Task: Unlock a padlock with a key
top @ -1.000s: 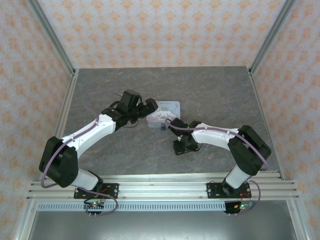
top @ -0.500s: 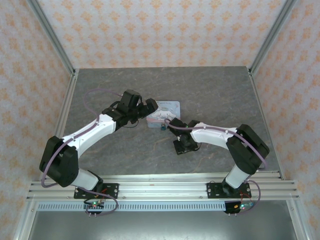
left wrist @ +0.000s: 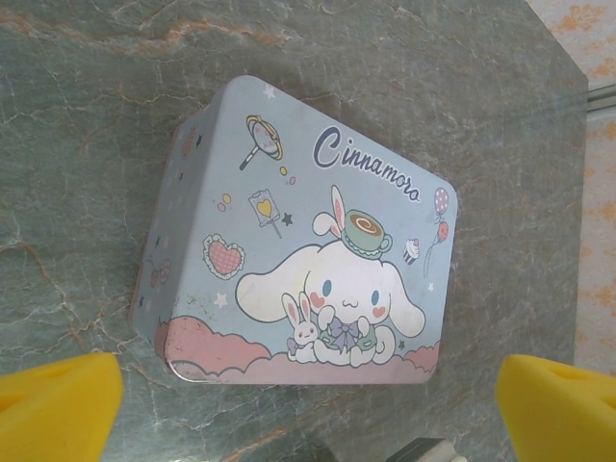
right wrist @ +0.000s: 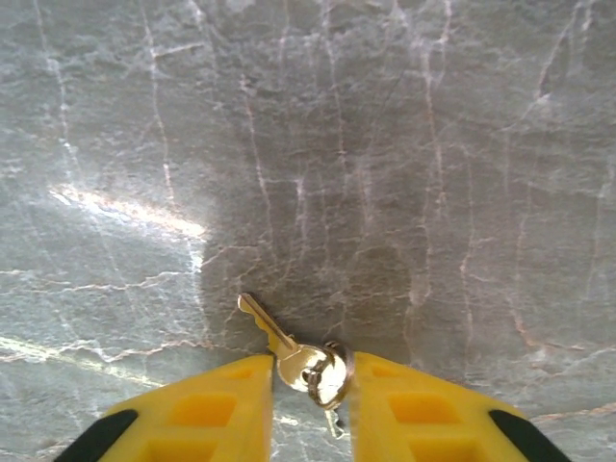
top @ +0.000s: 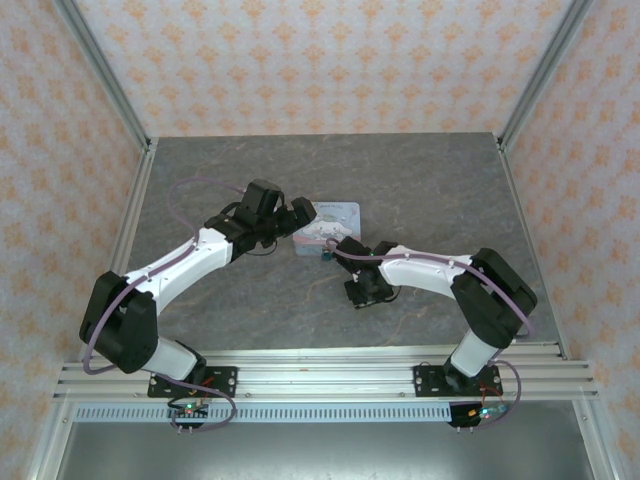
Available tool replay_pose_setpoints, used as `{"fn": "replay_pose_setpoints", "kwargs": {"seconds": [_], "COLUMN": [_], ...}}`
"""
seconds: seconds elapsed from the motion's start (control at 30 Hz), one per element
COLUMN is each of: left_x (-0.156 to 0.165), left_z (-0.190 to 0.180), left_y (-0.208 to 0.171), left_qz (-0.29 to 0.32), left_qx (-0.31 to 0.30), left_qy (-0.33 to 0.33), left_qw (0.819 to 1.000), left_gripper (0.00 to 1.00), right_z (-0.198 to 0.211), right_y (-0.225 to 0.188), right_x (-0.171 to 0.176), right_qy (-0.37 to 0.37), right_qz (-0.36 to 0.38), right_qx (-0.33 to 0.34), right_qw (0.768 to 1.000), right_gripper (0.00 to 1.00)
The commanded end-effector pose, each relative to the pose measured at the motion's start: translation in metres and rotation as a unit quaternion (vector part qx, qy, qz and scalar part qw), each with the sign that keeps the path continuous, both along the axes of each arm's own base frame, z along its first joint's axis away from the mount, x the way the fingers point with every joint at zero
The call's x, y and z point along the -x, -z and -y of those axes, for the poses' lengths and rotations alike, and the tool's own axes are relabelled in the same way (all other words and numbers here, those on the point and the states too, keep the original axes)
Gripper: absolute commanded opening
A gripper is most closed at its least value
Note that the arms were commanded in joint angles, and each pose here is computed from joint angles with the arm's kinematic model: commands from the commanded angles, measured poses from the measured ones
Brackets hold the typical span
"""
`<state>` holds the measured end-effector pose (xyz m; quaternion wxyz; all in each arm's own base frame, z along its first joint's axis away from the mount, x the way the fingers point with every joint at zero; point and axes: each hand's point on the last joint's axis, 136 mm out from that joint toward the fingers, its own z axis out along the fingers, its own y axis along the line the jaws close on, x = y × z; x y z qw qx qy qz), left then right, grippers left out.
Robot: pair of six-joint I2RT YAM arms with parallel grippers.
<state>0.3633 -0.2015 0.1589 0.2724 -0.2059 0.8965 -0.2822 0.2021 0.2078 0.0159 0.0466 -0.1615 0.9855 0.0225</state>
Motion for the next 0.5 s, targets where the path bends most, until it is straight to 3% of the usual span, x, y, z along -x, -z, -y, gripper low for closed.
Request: {"fn": "replay_pose_setpoints", "kwargs": {"seconds": [0.0, 0.2, 0.47], "left_x": [-0.005, -0.004, -0.003], "left_z": [0.004, 0.004, 0.003], "left_y": [-0.013, -0.013, -0.014], "left_qz": [0.021, 0.022, 0.022], "left_qx": [0.001, 0.002, 0.003], "left_qy": [0.007, 0.008, 0.008], "left_qw": [1.0, 1.0, 1.0], "left_gripper": [1.0, 1.0, 1.0], "right_z": [0.006, 0.008, 0.004], "right_y": [0.007, 0.007, -0.004], "right_x": [-0.005, 0.0, -0.002], "right_qy": [0.008, 0.019, 0.036], "right_qz": [0.015, 0.016, 0.025], "right_qx": [0.013, 0.0, -0.035], "right_qw": [1.0, 1.0, 0.998], "right_gripper": [0.17, 0.01, 0.0]}}
